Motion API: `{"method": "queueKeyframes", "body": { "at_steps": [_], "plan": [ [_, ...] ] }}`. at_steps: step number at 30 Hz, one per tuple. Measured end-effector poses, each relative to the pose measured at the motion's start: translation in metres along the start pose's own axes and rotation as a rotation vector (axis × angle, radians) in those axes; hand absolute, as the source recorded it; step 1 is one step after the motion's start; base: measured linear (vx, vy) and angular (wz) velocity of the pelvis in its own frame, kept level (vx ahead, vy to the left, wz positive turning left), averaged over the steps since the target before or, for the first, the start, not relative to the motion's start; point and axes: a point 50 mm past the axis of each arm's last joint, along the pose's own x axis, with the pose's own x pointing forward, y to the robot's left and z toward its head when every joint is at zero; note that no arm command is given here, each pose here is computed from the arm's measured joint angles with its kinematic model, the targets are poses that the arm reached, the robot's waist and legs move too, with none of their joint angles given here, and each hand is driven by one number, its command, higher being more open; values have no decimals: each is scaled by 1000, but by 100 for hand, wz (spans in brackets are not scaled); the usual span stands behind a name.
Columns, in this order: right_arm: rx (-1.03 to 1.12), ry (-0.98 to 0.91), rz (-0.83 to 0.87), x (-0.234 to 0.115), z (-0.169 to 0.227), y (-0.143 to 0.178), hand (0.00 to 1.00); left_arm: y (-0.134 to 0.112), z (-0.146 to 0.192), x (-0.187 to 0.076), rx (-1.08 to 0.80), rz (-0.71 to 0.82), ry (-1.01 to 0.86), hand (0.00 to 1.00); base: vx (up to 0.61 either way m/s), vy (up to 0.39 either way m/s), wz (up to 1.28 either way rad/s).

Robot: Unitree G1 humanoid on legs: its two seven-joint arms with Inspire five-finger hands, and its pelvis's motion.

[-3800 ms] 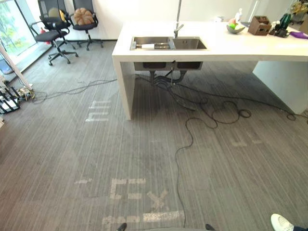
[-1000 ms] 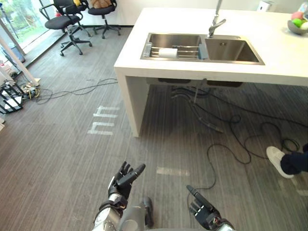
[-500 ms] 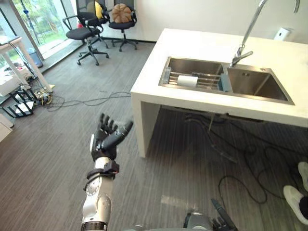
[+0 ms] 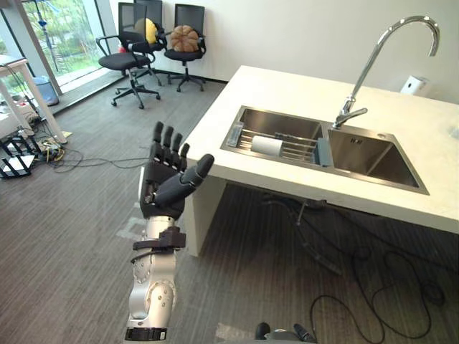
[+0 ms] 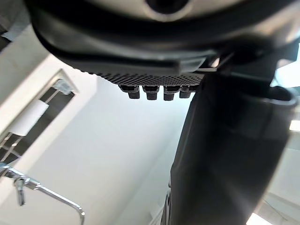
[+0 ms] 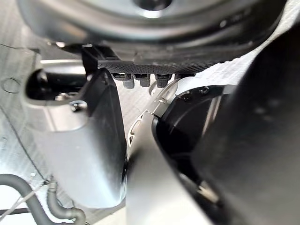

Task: Walk over to the sink, pick up the cup, carry it to the dishwasher, place the cup inside the dishwasher, then close the dishwasher door

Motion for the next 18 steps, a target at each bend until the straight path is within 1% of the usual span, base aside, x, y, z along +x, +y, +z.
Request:
{"method": "queueKeyframes", "body": {
  "at_steps": [2, 4, 7, 9, 11, 14, 16, 18],
  "plan": [
    [13, -27, -10, 0, 0, -1, 100, 0, -10, -1, -24, 5, 54, 100, 155, -47, 33],
    [66, -40, -36, -1, -4, -5, 100, -2, -19, -1, -48, -25, 118, 100, 193, -22, 35],
    [112, -37, -76, -2, -7, -13, 100, -1, -20, 0, -30, -35, 146, 100, 242, -52, 21],
    [76, -36, -91, -3, -4, -15, 100, 1, -13, 3, -15, -37, 123, 100, 239, -85, -9],
    [52, -55, -95, -4, 5, -18, 100, -1, -3, 7, -5, -49, 73, 100, 192, -75, -48],
    [57, -49, -98, -5, 6, -20, 100, 6, 9, 7, 109, -32, 18, 100, 293, -50, -77],
    [45, -64, -86, -3, 15, -16, 100, -5, 9, 10, 152, -95, 5, 100, 261, -30, -66],
    [-11, -64, -72, -1, 22, -12, 100, -12, 14, 9, 184, -138, -13, 100, 268, 58, -81]
  ]
}}
